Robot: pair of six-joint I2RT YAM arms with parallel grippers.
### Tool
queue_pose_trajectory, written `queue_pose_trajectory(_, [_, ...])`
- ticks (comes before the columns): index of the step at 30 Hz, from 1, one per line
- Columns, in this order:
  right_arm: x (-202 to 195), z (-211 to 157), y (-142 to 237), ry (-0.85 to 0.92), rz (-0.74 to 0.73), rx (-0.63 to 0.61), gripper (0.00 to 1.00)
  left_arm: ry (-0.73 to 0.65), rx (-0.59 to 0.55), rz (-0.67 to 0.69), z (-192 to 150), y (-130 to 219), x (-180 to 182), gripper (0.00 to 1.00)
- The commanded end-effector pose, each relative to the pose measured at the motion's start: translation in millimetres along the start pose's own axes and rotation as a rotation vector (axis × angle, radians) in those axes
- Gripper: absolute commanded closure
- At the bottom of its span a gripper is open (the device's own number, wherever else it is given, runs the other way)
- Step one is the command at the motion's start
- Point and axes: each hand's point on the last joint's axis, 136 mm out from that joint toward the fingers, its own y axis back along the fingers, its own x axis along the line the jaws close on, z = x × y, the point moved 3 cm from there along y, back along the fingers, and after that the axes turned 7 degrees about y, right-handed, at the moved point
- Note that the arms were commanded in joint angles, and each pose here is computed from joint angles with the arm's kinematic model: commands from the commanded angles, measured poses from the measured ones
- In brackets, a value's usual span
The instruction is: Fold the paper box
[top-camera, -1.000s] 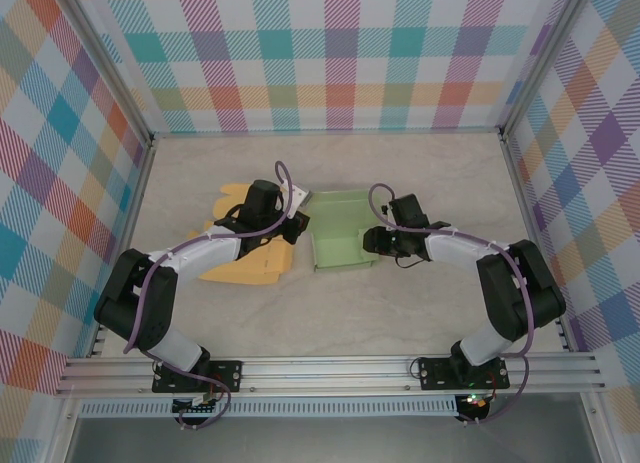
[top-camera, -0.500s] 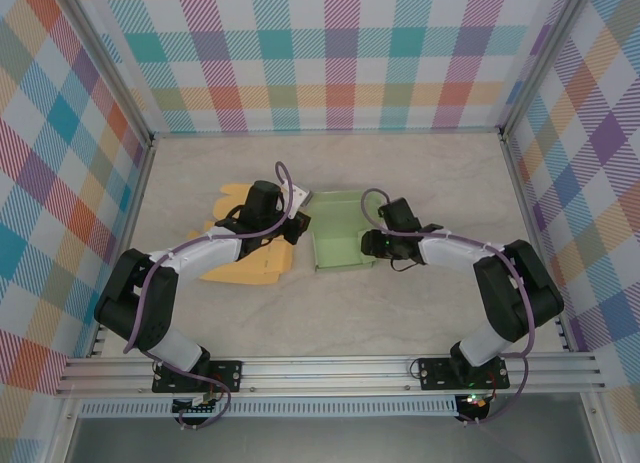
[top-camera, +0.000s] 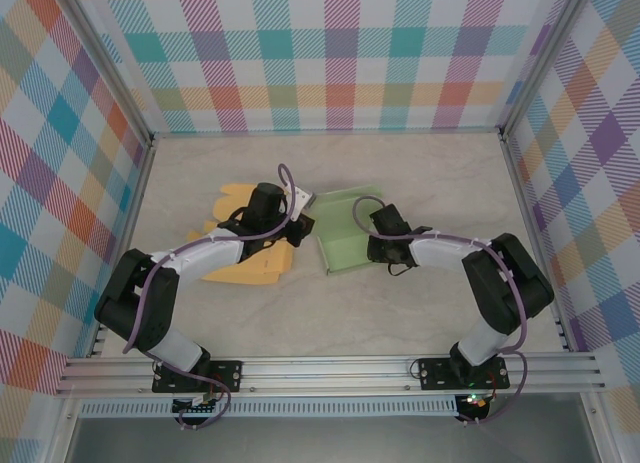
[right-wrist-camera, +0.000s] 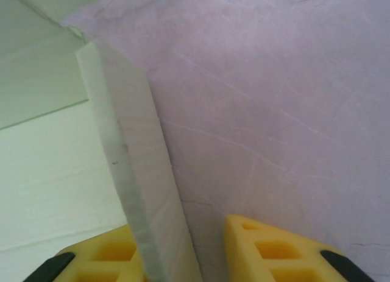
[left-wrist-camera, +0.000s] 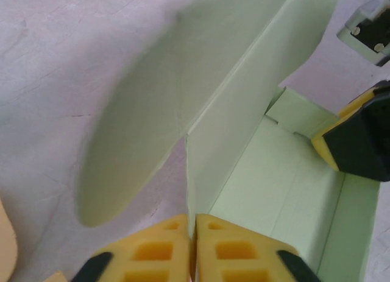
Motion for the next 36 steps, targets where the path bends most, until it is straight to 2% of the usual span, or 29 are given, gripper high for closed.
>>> queue_pose_trajectory(1, [-16, -13, -7, 0.023, -0.131, 0.047, 0.74, 0.034, -0.034, 0.02, 7, 5, 2, 0.8])
queue_pose_trajectory(5, [-19, -17, -9, 0.045, -0.19, 0.067, 0.76, 0.102, -0.059, 0.063, 15, 15, 6, 0.67])
queue_pose_trajectory(11, [-19, -10, -10, 0.108, -0.246, 0.074, 0.71, 0.172, -0.086, 0.108, 18, 32, 8, 0.62])
queue_pose_trajectory(17, [-20, -2, -12, 0.15, -0.281, 0.087, 0.74, 0.277, -0.122, 0.229, 13, 57, 21, 0.52])
queue_pose_trajectory(18, [-20, -3, -14, 0.156, -0.286, 0.094, 0.76, 0.307, -0.13, 0.261, 11, 63, 24, 0.49])
queue_pose_trajectory(22, [-21, -7, -18, 0.174, -0.323, 0.116, 0.93, 0.457, -0.157, 0.41, -3, 93, 40, 0.41])
queue_pose_trajectory(25, [-21, -12, -20, 0.197, -0.367, 0.144, 1.0, 0.539, -0.191, 0.524, -18, 120, 51, 0.33])
queue_pose_trajectory(28, [-23, -21, -24, 0.225, -0.435, 0.188, 1.0, 0.582, -0.245, 0.588, -28, 146, 57, 0.24])
queue_pose_trajectory(36, [-23, -33, -30, 0.223, -0.544, 0.267, 1.0, 0.602, -0.408, 0.516, -25, 201, 42, 0.2])
